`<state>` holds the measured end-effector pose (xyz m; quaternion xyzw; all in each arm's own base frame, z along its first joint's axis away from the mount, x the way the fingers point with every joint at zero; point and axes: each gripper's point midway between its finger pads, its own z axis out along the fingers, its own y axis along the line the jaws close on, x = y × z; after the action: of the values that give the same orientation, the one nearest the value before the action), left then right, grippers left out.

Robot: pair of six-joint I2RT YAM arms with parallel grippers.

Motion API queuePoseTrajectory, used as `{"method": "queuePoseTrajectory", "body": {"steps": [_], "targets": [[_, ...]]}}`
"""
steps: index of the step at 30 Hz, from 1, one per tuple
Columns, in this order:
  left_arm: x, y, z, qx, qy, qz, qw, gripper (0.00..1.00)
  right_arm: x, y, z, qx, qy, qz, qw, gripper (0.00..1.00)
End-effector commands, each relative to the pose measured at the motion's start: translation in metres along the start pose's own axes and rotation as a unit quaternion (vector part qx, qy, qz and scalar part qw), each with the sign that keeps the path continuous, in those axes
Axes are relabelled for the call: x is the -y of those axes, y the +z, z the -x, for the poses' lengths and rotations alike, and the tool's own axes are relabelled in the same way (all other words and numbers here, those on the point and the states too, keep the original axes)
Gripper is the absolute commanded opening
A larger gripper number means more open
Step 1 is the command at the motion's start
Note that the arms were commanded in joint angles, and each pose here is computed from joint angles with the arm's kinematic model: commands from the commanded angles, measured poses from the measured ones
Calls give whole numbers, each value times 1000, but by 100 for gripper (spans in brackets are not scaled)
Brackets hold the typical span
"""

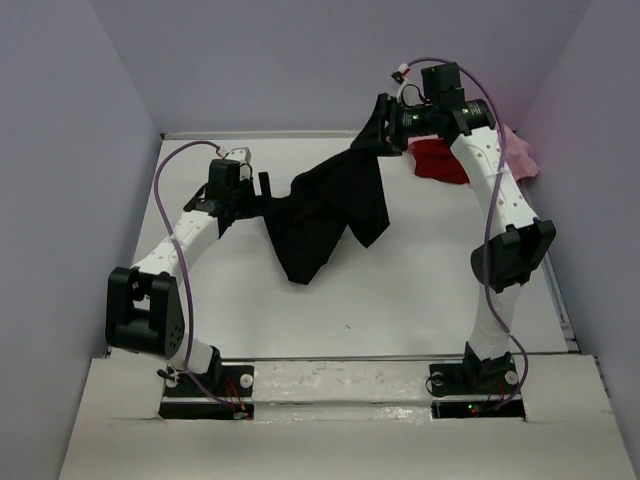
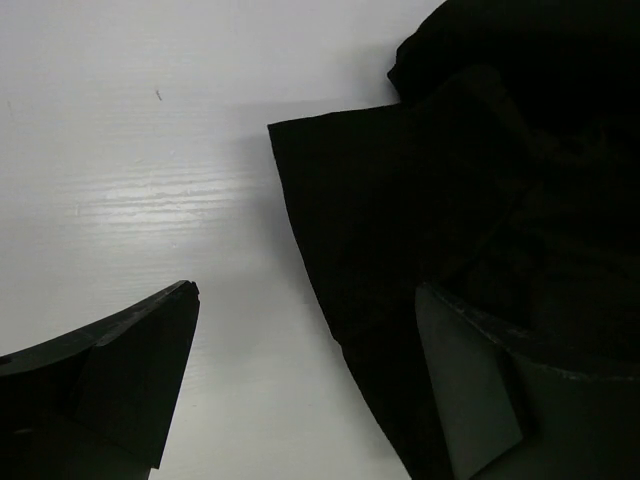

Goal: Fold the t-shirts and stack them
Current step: Move the tshirt to the center of the board

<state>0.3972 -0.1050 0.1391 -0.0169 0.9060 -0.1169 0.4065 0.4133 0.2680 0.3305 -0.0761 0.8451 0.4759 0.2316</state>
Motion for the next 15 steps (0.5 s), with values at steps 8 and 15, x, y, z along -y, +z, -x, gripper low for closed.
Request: {"method": "queuePoseTrajectory", "body": {"steps": [8, 15], "targets": [[9, -16, 23, 37, 16, -14, 999, 99, 71, -22, -35, -29, -19, -192, 981, 100], [27, 4, 4, -17, 3, -66, 998, 99, 157, -1, -81, -60, -1, -274, 960, 99]]}}
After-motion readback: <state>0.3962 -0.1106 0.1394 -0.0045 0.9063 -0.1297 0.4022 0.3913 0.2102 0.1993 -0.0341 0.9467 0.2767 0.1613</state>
